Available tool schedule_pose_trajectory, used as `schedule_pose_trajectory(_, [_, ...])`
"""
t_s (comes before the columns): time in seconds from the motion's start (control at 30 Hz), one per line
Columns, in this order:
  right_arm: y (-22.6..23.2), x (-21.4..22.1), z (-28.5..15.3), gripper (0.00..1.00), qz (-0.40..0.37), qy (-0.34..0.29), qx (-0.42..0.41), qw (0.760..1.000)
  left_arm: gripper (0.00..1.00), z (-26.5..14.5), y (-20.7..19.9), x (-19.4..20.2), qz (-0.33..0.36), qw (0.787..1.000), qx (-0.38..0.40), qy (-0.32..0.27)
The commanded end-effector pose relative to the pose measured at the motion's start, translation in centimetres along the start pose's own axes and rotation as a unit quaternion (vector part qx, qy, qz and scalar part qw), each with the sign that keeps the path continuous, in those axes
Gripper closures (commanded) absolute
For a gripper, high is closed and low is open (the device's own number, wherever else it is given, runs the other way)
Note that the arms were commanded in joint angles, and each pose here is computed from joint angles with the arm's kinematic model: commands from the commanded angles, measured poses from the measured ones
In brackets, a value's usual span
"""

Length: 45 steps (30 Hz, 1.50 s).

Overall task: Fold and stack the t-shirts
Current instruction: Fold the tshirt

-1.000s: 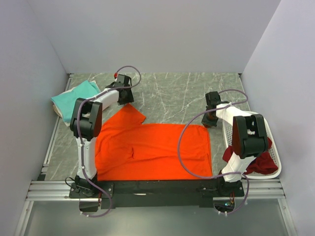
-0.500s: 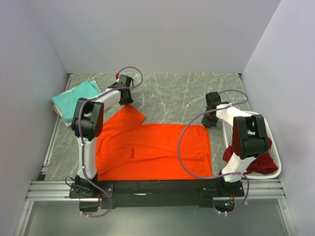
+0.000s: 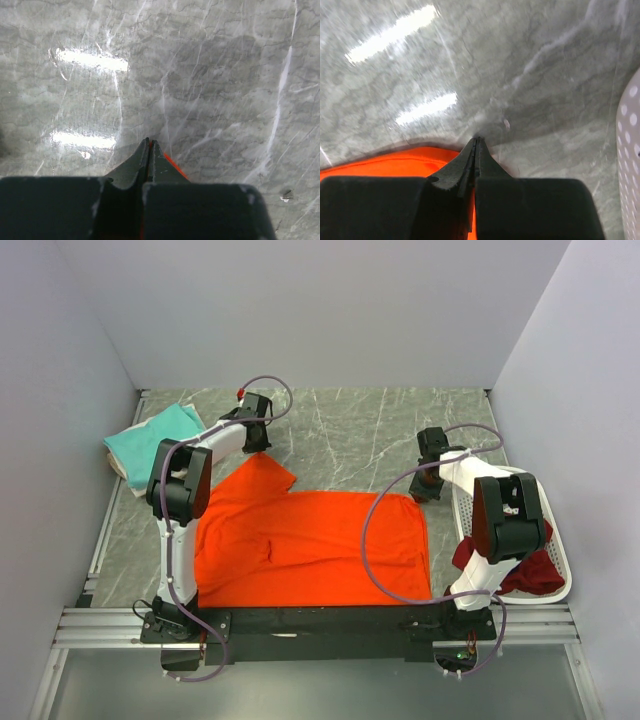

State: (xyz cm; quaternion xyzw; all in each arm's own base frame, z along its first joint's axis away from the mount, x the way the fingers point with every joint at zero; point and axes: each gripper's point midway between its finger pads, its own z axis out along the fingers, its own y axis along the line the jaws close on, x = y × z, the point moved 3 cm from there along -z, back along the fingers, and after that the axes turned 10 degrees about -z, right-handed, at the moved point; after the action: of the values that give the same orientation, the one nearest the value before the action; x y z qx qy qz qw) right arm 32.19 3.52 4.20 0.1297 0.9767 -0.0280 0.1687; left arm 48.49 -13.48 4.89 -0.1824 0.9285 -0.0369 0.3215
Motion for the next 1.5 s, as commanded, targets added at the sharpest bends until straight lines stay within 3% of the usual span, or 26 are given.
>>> schedule_pose_trajectory(0.0, [0.2,-0.6,-1.3,1.00,-0.001,0.003,0.002,1.000,1.00,-0.2,-0.4,0.2,-0.003,1.000,0.009,0.013])
schedule_pose_trajectory(0.6, [1.4,-6.1,-1.7,1.00,-0.004,-0.020,0.017,1.000,1.00,-1.7,-3.2,-7.4,-0.040,0.995,0.080,-0.051])
schedule_pose_trajectory(1.1, [3.1,-15.0,-2.1,1.00,0.001,-0.058,0.027,0.998,1.00,-2.0,-5.3,-15.4,-0.050,0.980,0.160,-0.106])
schedule_pose_trajectory(1.27, [3.5,-16.5,-2.8,1.00,0.002,-0.069,0.022,0.997,1.00,-4.3,-5.8,-16.1,-0.044,0.972,0.198,-0.117])
schedule_pose_trajectory(1.47, [3.4,-15.6,-3.7,1.00,0.004,-0.080,0.012,0.997,1.00,-7.9,-3.7,-12.7,-0.046,0.974,0.198,-0.105])
